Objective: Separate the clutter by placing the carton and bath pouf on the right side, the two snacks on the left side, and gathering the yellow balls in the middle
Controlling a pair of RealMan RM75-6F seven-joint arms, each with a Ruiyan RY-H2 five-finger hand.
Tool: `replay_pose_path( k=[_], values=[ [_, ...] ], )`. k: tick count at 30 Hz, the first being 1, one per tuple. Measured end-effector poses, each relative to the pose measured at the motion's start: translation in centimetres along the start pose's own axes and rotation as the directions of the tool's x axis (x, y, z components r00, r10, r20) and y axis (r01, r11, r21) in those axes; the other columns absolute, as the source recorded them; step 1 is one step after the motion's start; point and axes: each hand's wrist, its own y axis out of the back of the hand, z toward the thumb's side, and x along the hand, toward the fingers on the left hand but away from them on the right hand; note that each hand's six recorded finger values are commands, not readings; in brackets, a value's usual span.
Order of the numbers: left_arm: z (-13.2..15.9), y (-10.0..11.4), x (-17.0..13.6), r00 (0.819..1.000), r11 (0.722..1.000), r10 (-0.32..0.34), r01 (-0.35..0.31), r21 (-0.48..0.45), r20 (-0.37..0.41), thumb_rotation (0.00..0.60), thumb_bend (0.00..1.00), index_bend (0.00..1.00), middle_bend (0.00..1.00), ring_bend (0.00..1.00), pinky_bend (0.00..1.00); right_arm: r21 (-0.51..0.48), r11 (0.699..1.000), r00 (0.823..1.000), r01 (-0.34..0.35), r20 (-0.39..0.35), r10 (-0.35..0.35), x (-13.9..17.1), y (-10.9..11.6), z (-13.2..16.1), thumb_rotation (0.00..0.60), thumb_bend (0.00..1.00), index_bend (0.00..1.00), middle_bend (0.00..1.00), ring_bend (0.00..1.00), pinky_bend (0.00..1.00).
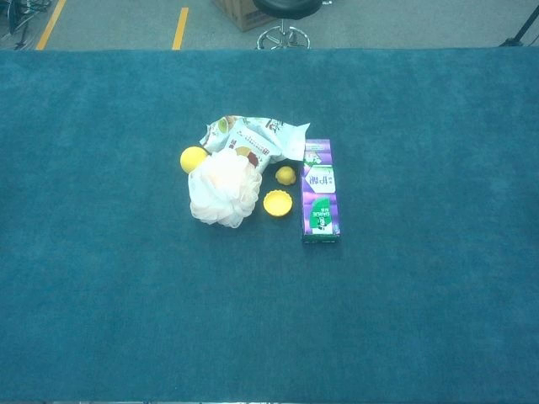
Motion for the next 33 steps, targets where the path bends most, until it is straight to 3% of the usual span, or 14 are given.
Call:
replay_pose_path(
  k=[21, 27, 33],
  values=[
    [-0.4, 0.0, -0.3, 1.000, 1.000, 0.001, -0.001, 0.001, -0.014, 0.600, 0.45, 0.32, 0.19, 0.09, 0.20, -0.009, 1.000, 1.000, -0.014, -0.013, 0.014, -0.5, -0.5, 0.2, 0.600, 0.00, 0.32, 0.21, 0.08, 0.20],
    [-0.4, 0.0, -0.4, 1.000, 1.000, 0.001, -0.001, 0.000, -0.016, 0.600, 0.45, 0.32, 0.19, 0.09, 0.20, -0.011, 1.000, 0.998, -0.025, -0.058, 0.024, -1.0, -0.7, 1.0, 0.600, 0.00, 0.32, 0.21, 0.08, 0.20],
    [-0.4, -0.1, -0.4, 1.000, 1.000, -0.005, 0.005, -0.002, -0.016, 0.600, 0.45, 0.32, 0.19, 0.09, 0.20, -0.009, 0.999, 0.986, -0.040, -0.161, 0.038, -2.3, -1.1, 3.1, 0.600, 0.00, 0.32, 0.22, 0.08, 0.21]
  ],
)
